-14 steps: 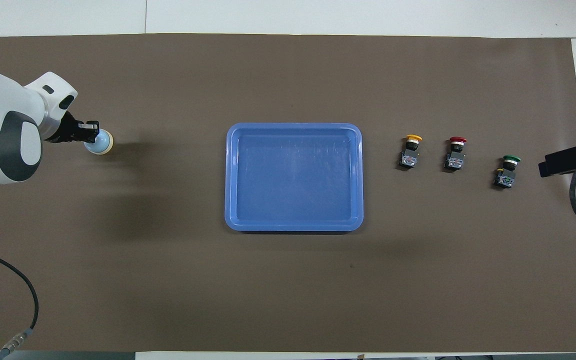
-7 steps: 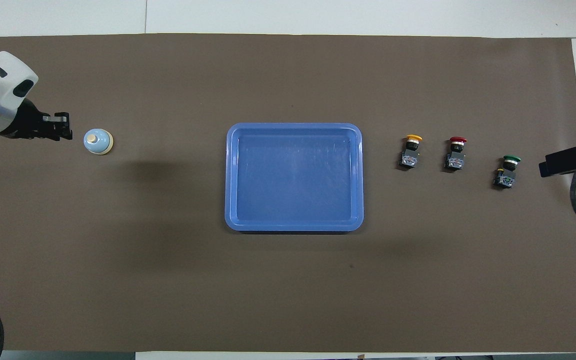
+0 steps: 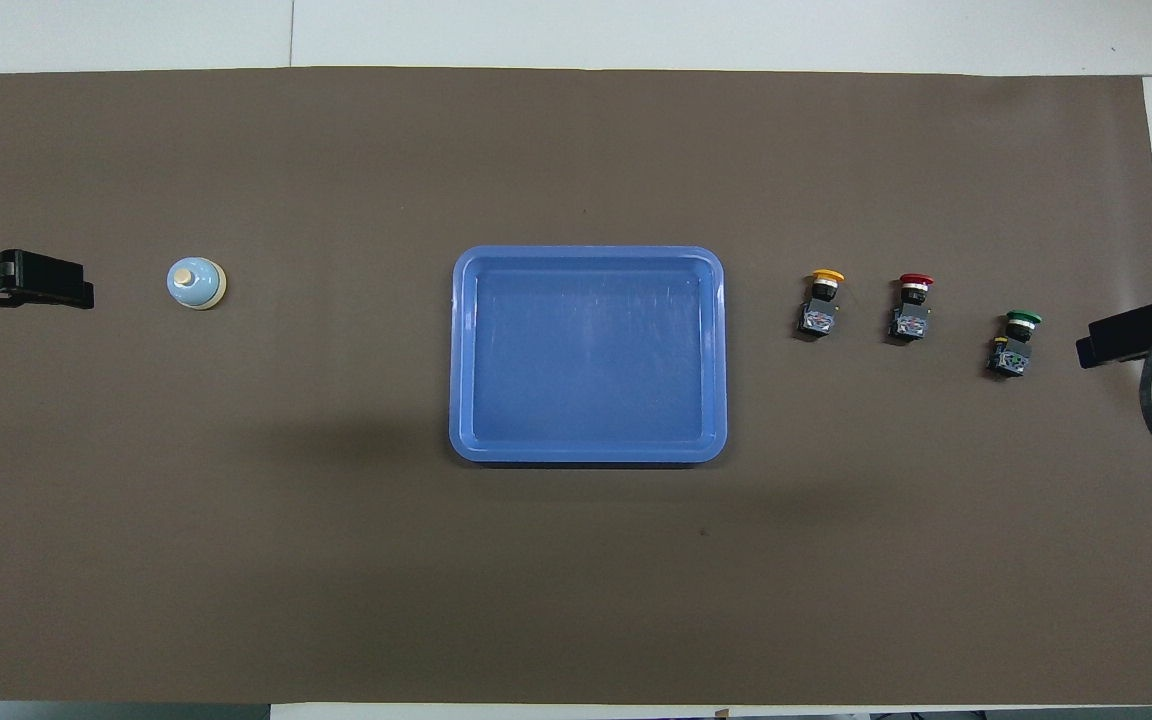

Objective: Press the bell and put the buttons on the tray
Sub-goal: 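Reach the right gripper to the yellow-capped button and grasp it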

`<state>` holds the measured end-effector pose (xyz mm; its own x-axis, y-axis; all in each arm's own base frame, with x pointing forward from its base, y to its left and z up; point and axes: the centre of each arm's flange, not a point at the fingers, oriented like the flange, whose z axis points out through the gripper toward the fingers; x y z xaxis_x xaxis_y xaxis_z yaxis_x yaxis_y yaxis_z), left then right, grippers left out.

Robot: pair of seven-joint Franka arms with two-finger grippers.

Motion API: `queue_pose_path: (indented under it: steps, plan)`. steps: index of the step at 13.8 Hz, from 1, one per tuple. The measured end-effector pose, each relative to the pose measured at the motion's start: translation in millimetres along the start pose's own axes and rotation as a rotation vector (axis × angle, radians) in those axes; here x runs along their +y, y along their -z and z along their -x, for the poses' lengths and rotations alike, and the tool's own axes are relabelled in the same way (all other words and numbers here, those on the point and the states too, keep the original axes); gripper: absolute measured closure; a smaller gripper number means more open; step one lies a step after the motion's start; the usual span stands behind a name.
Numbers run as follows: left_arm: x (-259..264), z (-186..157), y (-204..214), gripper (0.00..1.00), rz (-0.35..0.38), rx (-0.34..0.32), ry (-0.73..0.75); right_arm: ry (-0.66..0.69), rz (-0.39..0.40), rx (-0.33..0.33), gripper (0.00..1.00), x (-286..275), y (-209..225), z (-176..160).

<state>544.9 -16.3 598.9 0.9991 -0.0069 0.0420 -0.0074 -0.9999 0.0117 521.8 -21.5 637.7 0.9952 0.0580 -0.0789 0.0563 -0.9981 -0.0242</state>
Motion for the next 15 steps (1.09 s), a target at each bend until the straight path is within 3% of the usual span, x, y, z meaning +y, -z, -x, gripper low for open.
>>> queue_pose_path:
  steps: [4, 7, 15]
  plan:
    - [6.3, 8.5, 15.2, 0.0, -0.001, -0.033, -0.012, 0.005, 0.0, -0.006, 0.0, -2.6, -4.1, 0.7]
    - [6.3, 10.9, 9.7, 0.0, -0.002, -0.063, -0.012, -0.027, 0.005, 0.044, 0.0, -21.8, -23.8, -9.1]
    - [-1.3, 10.9, 8.9, 0.0, -0.001, -0.065, 0.002, -0.155, -0.001, 0.125, 0.0, -87.7, -172.0, -62.0]
